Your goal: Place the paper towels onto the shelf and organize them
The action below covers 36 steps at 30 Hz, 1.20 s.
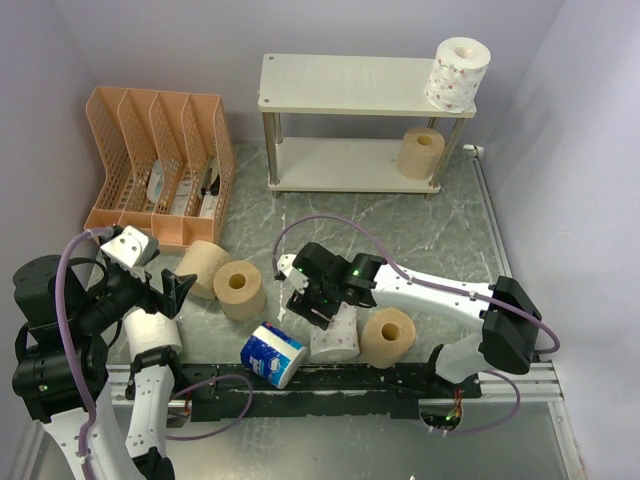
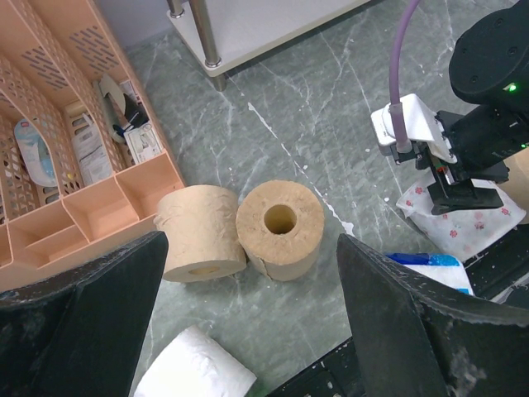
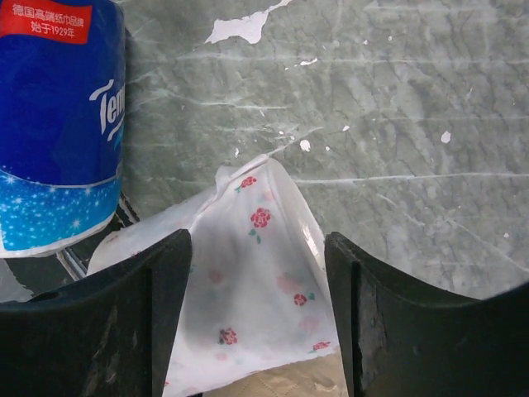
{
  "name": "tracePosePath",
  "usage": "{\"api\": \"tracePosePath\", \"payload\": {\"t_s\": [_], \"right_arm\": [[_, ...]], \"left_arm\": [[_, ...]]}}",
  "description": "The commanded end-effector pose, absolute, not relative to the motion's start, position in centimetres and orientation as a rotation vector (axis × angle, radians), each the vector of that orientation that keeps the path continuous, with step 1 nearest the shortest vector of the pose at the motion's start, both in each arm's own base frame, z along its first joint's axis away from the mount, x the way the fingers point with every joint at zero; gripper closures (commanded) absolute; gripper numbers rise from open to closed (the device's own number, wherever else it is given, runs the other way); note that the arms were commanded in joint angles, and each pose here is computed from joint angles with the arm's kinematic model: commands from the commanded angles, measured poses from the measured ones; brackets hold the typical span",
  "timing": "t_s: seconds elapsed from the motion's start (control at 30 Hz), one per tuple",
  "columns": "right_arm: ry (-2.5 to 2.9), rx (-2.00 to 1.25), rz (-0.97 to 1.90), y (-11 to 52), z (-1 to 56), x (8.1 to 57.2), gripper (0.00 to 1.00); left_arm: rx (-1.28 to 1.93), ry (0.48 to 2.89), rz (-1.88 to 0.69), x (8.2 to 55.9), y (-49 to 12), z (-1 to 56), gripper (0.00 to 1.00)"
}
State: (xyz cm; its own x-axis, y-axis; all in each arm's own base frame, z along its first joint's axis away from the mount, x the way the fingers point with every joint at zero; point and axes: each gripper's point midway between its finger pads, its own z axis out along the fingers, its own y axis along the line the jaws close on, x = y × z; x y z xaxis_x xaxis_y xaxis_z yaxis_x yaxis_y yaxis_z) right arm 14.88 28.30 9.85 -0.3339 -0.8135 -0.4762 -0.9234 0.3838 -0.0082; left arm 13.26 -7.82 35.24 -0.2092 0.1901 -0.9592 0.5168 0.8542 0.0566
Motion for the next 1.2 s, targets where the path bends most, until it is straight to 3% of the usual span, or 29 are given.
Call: {"api": "tracePosePath", "payload": {"t_s": [0.0, 0.07, 0.23, 0.27, 0.43, 0.67, 0.93, 1.17], "right_arm": [[2.244, -1.496, 0.402, 28.5, 9.6, 14.5, 0.36], [2.265, -1.497, 0.401, 28.3, 9.4, 14.2, 0.42], [2.327, -1.5, 0.433, 28.2, 9.0, 13.3, 0.96], [2.341, -1.497, 0.427, 28.1, 9.0, 13.3, 1.0], [2.302, -1.482, 0.458, 28.7, 11.9, 13.3, 1.0], [2.028, -1.244, 0.472, 29.8, 24.3, 16.6, 1.0], [1.715, -0.802, 0.013, 25.1, 37.0, 25.0, 1.0], [1.486, -0.805, -0.168, 25.3, 43.7, 27.6, 1.0]], "left_arm": [[0.544, 1.759, -0.316, 13.2, -7.9, 35.6, 0.05], [0.544, 1.761, -0.318, 13.2, -7.9, 35.6, 0.05], [0.545, 1.76, -0.318, 13.3, -7.9, 35.6, 0.05], [0.546, 1.761, -0.318, 13.3, -7.9, 35.6, 0.05], [0.542, 1.762, -0.316, 13.3, -7.8, 35.6, 0.05], [0.541, 1.766, -0.317, 13.4, -7.8, 35.6, 0.05], [0.539, 1.775, -0.322, 13.6, -7.7, 35.5, 0.05], [0.537, 1.782, -0.326, 13.8, -7.7, 35.4, 0.05]]}}
